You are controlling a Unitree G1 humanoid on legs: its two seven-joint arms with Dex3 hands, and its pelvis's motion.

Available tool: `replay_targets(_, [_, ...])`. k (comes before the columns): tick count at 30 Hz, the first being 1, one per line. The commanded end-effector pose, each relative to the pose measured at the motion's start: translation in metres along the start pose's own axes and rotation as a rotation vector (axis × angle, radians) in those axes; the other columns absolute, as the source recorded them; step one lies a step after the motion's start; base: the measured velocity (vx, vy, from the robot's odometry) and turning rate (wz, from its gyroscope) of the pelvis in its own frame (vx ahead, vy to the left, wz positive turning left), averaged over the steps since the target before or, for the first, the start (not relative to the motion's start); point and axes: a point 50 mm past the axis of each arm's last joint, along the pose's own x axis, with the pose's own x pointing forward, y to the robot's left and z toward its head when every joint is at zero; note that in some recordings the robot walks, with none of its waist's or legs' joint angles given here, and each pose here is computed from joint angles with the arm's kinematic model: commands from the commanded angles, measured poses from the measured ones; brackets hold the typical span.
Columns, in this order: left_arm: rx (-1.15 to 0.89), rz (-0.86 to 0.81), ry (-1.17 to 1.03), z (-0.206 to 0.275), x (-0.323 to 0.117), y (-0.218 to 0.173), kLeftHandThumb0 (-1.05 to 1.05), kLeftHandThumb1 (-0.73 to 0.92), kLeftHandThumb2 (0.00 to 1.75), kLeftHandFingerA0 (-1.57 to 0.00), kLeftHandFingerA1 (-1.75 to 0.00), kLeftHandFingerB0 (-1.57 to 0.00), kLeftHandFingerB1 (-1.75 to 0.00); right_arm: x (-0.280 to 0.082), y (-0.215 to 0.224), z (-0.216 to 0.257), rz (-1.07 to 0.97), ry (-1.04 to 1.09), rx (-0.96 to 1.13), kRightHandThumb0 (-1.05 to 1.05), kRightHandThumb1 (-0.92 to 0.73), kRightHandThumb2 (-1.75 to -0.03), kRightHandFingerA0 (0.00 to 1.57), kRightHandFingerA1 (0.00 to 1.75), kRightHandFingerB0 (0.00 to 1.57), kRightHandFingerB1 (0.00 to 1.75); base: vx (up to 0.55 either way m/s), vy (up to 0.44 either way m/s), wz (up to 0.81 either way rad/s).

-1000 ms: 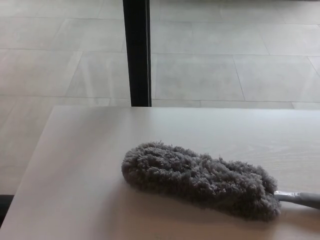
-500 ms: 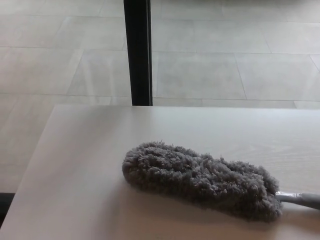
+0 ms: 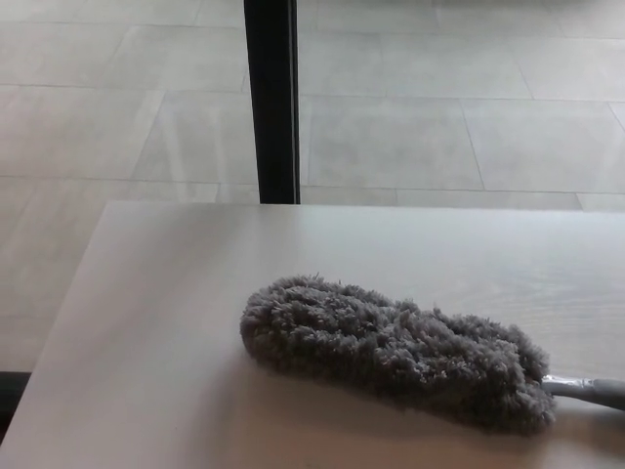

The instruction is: The robot uses its right hand to pick up the duster kept in the middle of the desk and use it to wipe the desk by swiping its surface twice

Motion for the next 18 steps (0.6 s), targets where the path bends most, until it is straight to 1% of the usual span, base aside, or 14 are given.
replay_targets(1, [-0.04, 0.01, -0.031, 0.01, -0.001, 0.007, -0.67, 0.55, 1.19, -0.21, -0.82, -0.07, -0.73, 0.011, 0.097, 0.001, 0.416, -0.035, -0.312, -0.93, -0.67, -1.04, 0.28, 0.57, 0.17, 0.42, 0.0, 0.0, 0.0])
replay_targets(2, [-0.037, 0.011, -0.035, 0.011, -0.001, 0.007, -0.64, 0.5, 1.16, -0.25, -0.83, -0.12, -0.74, 0.008, 0.109, -0.005, 0.468, -0.024, -0.34, -0.89, -0.66, -1.03, 0.27, 0.58, 0.16, 0.42, 0.0, 0.0, 0.0])
replay_targets(4, [-0.035, 0.006, -0.036, 0.012, -0.001, 0.006, -0.63, 0.52, 1.17, -0.26, -0.83, -0.12, -0.74, 0.003, 0.122, -0.016, 0.55, 0.018, -0.403, -0.87, -0.66, -1.05, 0.23, 0.56, 0.1, 0.41, 0.0, 0.0, 0.0])
replay_targets(8, [-0.01, 0.001, -0.033, 0.01, -0.001, 0.006, -0.62, 0.53, 1.18, -0.23, -0.81, -0.11, -0.73, -0.005, 0.136, -0.029, 0.626, 0.054, -0.432, -0.84, -0.63, -1.0, 0.17, 0.53, 0.1, 0.41, 0.0, 0.0, 0.0])
replay_targets(9, [-0.025, 0.004, -0.03, 0.009, -0.002, 0.007, -0.62, 0.51, 1.17, -0.23, -0.82, -0.13, -0.74, -0.005, 0.141, -0.034, 0.673, 0.091, -0.479, -0.87, -0.82, -0.65, 0.16, 0.43, 0.15, 0.28, 0.0, 0.0, 0.0])
replay_targets(10, [-0.039, 0.0, -0.03, 0.009, -0.002, 0.007, -1.03, 0.92, 0.66, -0.3, -1.29, -0.24, -1.17, -0.005, 0.143, -0.036, 0.683, 0.094, -0.499, -0.86, -0.82, -0.65, 0.16, 0.42, 0.15, 0.28, 0.0, 0.0, 0.0])
replay_targets(11, [-0.038, 0.0, -0.028, 0.009, -0.002, 0.007, -1.03, 0.92, 0.66, -0.3, -1.29, -0.24, -1.17, -0.005, 0.143, -0.036, 0.684, 0.096, -0.5, -0.86, -0.82, -0.65, 0.16, 0.42, 0.15, 0.28, 0.0, 0.0, 0.0])
replay_targets(12, [-0.04, -0.003, -0.03, 0.01, -0.002, 0.007, -0.66, 0.55, 1.19, -0.19, -0.81, -0.08, -0.73, -0.002, 0.146, -0.038, 0.692, 0.096, -0.534, -0.84, -0.81, -0.66, 0.18, 0.43, 0.16, 0.28, 0.0, 0.0, 0.0])
replay_targets(13, [-0.03, -0.005, -0.031, 0.01, -0.002, 0.007, -0.64, 0.53, 1.18, -0.19, -0.8, -0.1, -0.74, -0.001, 0.148, -0.038, 0.7, 0.09, -0.559, -0.84, -0.81, -0.66, 0.17, 0.45, 0.17, 0.28, 0.0, 0.0, 0.0])
replay_targets(14, [-0.033, 0.006, -0.027, 0.01, -0.002, 0.007, -1.01, 0.72, 1.17, -0.46, -1.04, -0.35, -0.95, 0.001, 0.149, -0.038, 0.708, 0.091, -0.58, -0.84, -0.82, -0.66, 0.17, 0.44, 0.18, 0.28, 0.0, 0.0, 0.0])
replay_targets(15, [-0.03, 0.009, -0.026, 0.01, -0.002, 0.007, -1.03, 0.73, 1.17, -0.48, -1.05, -0.35, -0.94, 0.002, 0.15, -0.039, 0.716, 0.096, -0.596, -0.86, -0.82, -0.66, 0.18, 0.44, 0.19, 0.28, 0.0, 0.0, 0.0])
replay_targets(16, [-0.03, 0.005, -0.027, 0.01, -0.002, 0.007, -1.03, 0.92, 0.68, -0.29, -1.26, -0.22, -1.15, 0.004, 0.151, -0.039, 0.721, 0.095, -0.621, -0.85, -0.82, -0.66, 0.19, 0.44, 0.2, 0.28, 0.0, 0.0, 0.0])
replay_targets(17, [-0.025, 0.004, -0.027, 0.01, -0.002, 0.007, -1.03, 0.73, 1.17, -0.47, -1.04, -0.34, -0.94, 0.006, 0.152, -0.039, 0.724, 0.093, -0.637, -0.85, -0.81, -0.66, 0.2, 0.44, 0.21, 0.28, 0.0, 0.0, 0.0])
replay_targets(18, [-0.022, 0.004, -0.027, 0.01, -0.002, 0.007, -1.03, 0.73, 1.17, -0.47, -1.04, -0.34, -0.94, 0.006, 0.152, -0.039, 0.725, 0.092, -0.641, -0.85, -0.81, -0.66, 0.2, 0.44, 0.21, 0.28, 0.0, 0.0, 0.0])
